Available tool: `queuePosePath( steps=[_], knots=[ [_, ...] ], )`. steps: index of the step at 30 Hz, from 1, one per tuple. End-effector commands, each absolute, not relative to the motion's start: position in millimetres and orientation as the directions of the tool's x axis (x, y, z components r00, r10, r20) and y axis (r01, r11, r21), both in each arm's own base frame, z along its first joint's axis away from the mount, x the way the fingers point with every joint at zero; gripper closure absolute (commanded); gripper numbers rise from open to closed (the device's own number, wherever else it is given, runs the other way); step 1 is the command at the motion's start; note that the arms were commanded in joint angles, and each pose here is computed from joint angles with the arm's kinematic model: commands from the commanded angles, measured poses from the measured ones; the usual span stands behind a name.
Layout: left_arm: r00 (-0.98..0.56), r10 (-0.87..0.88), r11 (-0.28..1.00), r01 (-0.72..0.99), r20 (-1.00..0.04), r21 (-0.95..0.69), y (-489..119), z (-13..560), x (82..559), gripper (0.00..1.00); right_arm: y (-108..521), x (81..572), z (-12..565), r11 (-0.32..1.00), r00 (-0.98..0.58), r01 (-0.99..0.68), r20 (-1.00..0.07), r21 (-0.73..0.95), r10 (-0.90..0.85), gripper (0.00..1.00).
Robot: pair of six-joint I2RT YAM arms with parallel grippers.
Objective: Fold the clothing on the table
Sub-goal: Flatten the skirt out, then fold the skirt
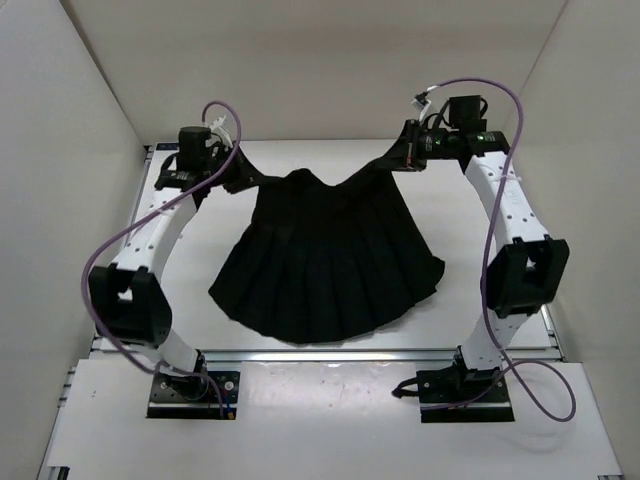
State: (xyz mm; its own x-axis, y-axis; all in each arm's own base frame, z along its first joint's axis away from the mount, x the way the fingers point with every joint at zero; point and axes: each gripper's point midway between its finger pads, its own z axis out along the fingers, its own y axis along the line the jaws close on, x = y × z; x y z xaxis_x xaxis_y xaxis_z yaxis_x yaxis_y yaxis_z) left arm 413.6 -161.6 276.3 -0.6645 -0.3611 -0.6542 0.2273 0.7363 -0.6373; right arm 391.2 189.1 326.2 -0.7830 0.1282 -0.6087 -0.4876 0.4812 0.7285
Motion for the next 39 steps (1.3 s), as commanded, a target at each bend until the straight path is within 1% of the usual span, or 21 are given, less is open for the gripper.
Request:
queuePosePath(
  steps=[1, 3, 5, 7, 8, 11, 13, 14, 15, 17, 18, 20, 21, 22, 26, 27, 29, 31, 35, 38, 39],
  knots=[
    [-0.528, -0.360, 0.720, 0.367, -0.769, -0.589, -158, 359, 413, 1.00, 195, 386, 394, 0.530, -0.606, -0.641, -0.790, 0.555, 0.094, 1.00],
    [-0.450, -0.377, 0.725, 0.401, -0.810, -0.560, -150, 400, 407, 1.00, 193, 380, 442, 0.568, -0.460, -0.702, -0.882, 0.431, 0.101, 1.00],
    [-0.384, -0.389, 0.742, 0.408, -0.837, -0.532, -139, 427, 399, 1.00, 182, 370, 470, 0.587, -0.375, -0.718, -0.918, 0.374, 0.126, 1.00],
    [-0.332, -0.402, 0.760, 0.400, -0.853, -0.513, -132, 437, 387, 1.00, 164, 377, 450, 0.575, -0.421, -0.694, -0.892, 0.434, 0.165, 1.00],
    [-0.330, -0.402, 0.763, 0.395, -0.854, -0.512, -131, 433, 385, 1.00, 163, 372, 445, 0.537, -0.450, -0.704, -0.877, 0.465, 0.169, 1.00],
    [-0.373, -0.402, 0.763, 0.369, -0.836, -0.531, -134, 395, 375, 1.00, 151, 377, 384, 0.462, -0.595, -0.648, -0.781, 0.605, 0.187, 1.00],
    [-0.460, -0.397, 0.758, 0.323, -0.794, -0.566, -137, 338, 367, 1.00, 154, 378, 328, 0.449, -0.686, -0.583, -0.706, 0.677, 0.175, 1.00],
    [-0.522, -0.390, 0.771, 0.266, -0.759, -0.579, -135, 294, 362, 1.00, 156, 377, 312, 0.462, -0.700, -0.568, -0.695, 0.681, 0.164, 1.00],
    [-0.548, -0.397, 0.761, 0.252, -0.736, -0.598, -139, 275, 359, 1.00, 156, 375, 284, 0.476, -0.747, -0.511, -0.644, 0.716, 0.166, 1.00],
    [-0.671, -0.400, 0.748, 0.155, -0.624, -0.646, -144, 189, 334, 1.00, 162, 358, 221, 0.513, -0.828, -0.391, -0.535, 0.764, 0.166, 0.99],
    [-0.695, -0.403, 0.741, 0.134, -0.596, -0.658, -145, 171, 327, 1.00, 164, 352, 204, 0.518, -0.849, -0.357, -0.501, 0.777, 0.167, 1.00],
    [-0.772, -0.421, 0.733, 0.021, -0.477, -0.680, -146, 105, 297, 1.00, 168, 324, 149, 0.545, -0.911, -0.233, -0.377, 0.805, 0.168, 1.00],
    [-0.789, -0.418, 0.734, -0.003, -0.449, -0.679, -147, 90, 288, 1.00, 165, 319, 137, 0.568, -0.919, -0.195, -0.352, 0.799, 0.180, 1.00],
    [-0.811, -0.415, 0.734, -0.029, -0.414, -0.678, -148, 74, 275, 1.00, 169, 301, 117, 0.580, -0.944, -0.136, -0.283, 0.803, 0.171, 1.00],
    [-0.840, -0.393, 0.766, -0.074, -0.374, -0.639, -143, 46, 244, 1.00, 160, 260, 82, 0.633, -0.956, -0.016, -0.197, 0.774, 0.217, 1.00],
    [-0.837, -0.399, 0.771, -0.086, -0.374, -0.631, -142, 45, 242, 1.00, 159, 257, 87, 0.620, -0.950, -0.021, -0.209, 0.784, 0.232, 1.00],
    [-0.833, -0.404, 0.782, -0.100, -0.378, -0.616, -138, 41, 232, 1.00, 155, 241, 78, 0.605, -0.945, 0.041, -0.166, 0.795, 0.283, 1.00],
    [-0.831, -0.406, 0.788, -0.108, -0.380, -0.606, -135, 37, 223, 1.00, 153, 234, 79, 0.590, -0.938, 0.047, -0.168, 0.806, 0.304, 1.00],
    [-0.846, -0.394, 0.791, -0.113, -0.360, -0.601, -134, 32, 203, 1.00, 153, 215, 71, 0.592, -0.948, 0.090, -0.114, 0.801, 0.298, 1.00],
    [-0.837, -0.384, 0.799, -0.089, -0.390, -0.595, -134, 45, 195, 1.00, 153, 207, 76, 0.600, -0.954, 0.092, -0.101, 0.795, 0.282, 1.00],
    [-0.828, -0.382, 0.803, -0.078, -0.410, -0.591, -133, 53, 193, 1.00, 153, 206, 81, 0.608, -0.954, 0.069, -0.126, 0.791, 0.273, 0.99]
  ],
)
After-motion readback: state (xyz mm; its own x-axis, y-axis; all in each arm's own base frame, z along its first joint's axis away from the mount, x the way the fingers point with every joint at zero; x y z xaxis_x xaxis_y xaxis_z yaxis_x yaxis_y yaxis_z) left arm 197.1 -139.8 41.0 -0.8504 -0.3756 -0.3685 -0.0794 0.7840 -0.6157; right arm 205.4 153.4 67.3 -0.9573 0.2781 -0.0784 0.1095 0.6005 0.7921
